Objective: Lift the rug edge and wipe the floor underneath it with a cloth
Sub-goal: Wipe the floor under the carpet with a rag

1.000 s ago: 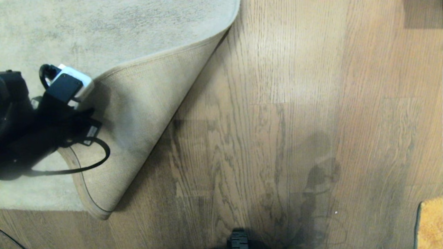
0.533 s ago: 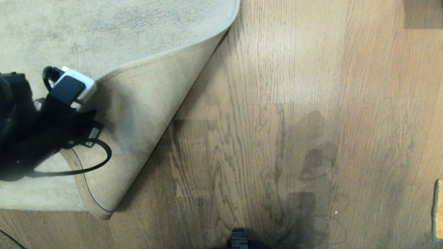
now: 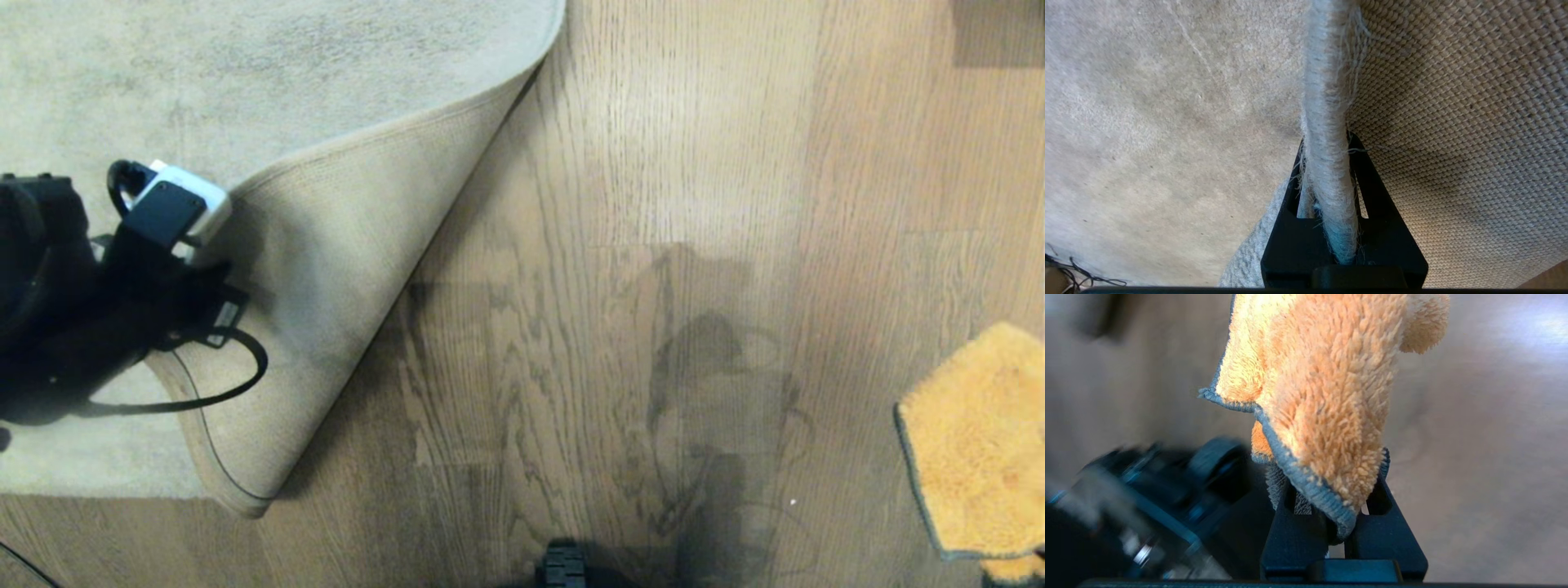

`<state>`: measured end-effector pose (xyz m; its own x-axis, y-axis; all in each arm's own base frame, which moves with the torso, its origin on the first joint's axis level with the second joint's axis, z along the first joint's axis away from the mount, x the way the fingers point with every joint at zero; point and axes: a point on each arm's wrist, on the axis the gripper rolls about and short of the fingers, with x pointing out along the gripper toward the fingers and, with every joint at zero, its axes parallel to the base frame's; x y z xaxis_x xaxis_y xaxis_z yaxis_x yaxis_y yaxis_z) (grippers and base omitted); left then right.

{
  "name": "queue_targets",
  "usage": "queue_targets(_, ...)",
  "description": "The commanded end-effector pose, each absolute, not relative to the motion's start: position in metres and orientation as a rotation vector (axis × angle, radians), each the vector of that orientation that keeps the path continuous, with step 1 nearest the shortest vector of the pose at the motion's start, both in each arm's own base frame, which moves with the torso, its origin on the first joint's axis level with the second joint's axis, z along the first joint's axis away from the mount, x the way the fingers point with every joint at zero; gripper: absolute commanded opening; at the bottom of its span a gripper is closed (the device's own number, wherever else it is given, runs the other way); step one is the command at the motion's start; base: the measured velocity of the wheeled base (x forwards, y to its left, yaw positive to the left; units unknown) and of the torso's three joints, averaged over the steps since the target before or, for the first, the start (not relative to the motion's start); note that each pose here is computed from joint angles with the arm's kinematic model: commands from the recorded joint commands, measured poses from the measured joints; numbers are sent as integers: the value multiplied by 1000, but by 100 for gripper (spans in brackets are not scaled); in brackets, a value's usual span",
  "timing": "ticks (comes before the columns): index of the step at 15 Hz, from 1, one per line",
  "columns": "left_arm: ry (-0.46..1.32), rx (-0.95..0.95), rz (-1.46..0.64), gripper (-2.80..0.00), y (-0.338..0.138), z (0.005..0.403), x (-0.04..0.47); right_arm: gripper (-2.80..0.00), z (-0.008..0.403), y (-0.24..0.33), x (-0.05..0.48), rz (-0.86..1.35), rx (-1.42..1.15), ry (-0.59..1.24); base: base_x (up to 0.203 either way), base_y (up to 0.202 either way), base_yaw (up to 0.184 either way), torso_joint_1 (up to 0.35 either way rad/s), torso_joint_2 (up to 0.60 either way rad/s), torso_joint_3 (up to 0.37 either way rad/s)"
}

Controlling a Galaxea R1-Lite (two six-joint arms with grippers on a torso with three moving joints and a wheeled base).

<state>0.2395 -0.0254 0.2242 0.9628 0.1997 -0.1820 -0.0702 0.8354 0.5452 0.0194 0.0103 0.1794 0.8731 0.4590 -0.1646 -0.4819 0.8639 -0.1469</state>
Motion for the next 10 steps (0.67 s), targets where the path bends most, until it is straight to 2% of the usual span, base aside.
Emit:
queue_targets(1,244,570,143,-280,-26,222,241,-280,176,12,42,573,-171,235,0,0,0,0,0,0)
queue_targets(6,249,571,143,-280,-26,221,245,-280,174,32,80,826,-208,316,0,0,0,0,0,0)
queue_targets(10,248,571,142,-280,-27,221,245,-280,171,77,123,985,-273,342,0,0,0,0,0,0)
